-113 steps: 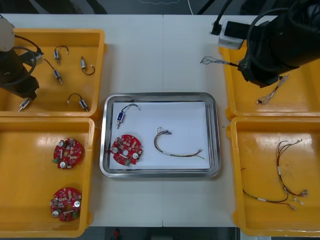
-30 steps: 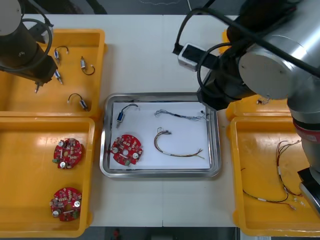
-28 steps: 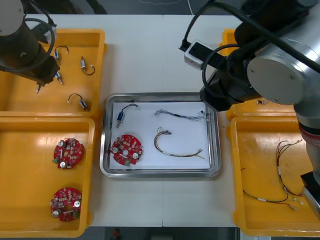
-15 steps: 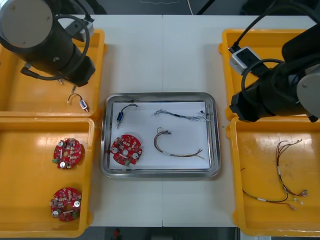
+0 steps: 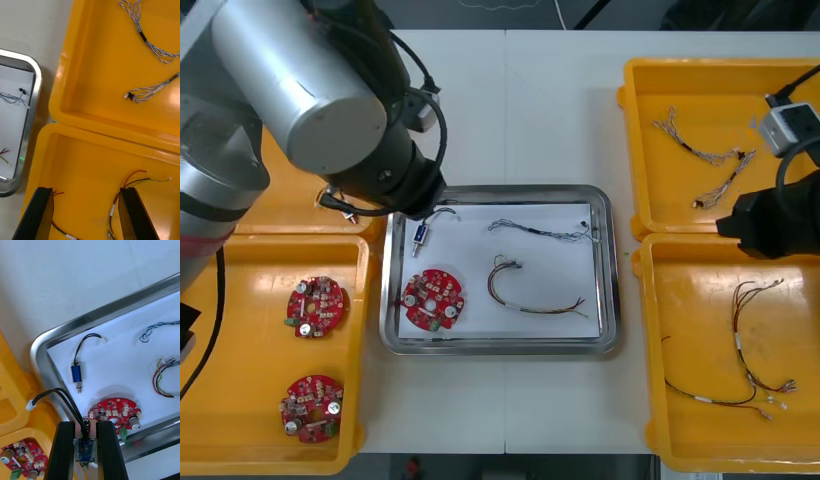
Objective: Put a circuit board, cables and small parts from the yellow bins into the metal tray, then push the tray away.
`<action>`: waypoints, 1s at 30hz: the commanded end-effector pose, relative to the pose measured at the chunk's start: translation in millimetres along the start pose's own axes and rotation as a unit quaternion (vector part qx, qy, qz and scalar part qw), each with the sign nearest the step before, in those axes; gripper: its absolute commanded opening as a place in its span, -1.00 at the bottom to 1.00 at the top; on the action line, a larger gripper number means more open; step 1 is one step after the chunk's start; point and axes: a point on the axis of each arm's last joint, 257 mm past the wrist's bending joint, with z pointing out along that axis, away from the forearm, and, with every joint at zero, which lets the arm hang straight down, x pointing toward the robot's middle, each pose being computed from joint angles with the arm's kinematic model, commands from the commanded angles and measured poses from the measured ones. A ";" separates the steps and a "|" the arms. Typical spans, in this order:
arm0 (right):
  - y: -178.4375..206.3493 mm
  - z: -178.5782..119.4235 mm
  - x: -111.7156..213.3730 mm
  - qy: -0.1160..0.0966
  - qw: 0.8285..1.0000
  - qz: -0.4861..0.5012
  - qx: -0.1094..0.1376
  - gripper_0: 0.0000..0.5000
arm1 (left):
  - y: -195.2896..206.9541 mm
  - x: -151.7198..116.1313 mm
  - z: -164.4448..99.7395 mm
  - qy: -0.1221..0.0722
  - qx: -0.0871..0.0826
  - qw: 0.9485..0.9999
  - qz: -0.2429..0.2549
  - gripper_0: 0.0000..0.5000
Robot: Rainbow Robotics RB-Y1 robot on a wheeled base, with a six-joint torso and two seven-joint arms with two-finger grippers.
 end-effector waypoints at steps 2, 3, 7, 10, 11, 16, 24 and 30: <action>-35.3 -15.5 20.7 0.001 0.999 0.034 0.033 1.00 | -29.5 4.5 21.0 0.000 0.020 1.000 0.006 -0.99; -38.3 -15.8 23.5 0.002 0.999 0.038 0.035 1.00 | -32.7 4.5 25.2 0.000 0.023 1.000 0.006 -1.00; -52.0 -15.1 38.1 0.014 0.997 0.062 0.049 1.00 | -40.5 2.6 41.4 0.001 0.023 1.000 0.007 -0.99; -63.8 -11.2 53.5 0.031 0.995 0.083 0.055 1.00 | -43.9 -0.2 55.1 -0.003 0.018 1.000 0.006 -0.99; -65.1 -10.6 55.3 0.034 0.994 0.086 0.055 1.00 | -45.3 -0.5 57.1 -0.003 0.019 1.000 0.006 -0.99; -70.8 -5.2 63.3 0.048 0.993 0.097 0.053 1.00 | -46.8 -4.0 73.6 -0.009 0.019 1.000 0.004 -0.99; -80.8 2.9 71.7 0.069 0.990 0.114 0.053 1.00 | -44.0 -7.4 96.0 -0.017 0.011 1.000 0.004 -0.99; -86.2 3.9 73.9 0.074 0.989 0.110 0.064 1.00 | -40.0 -7.2 104.4 -0.019 0.002 1.000 0.006 -0.99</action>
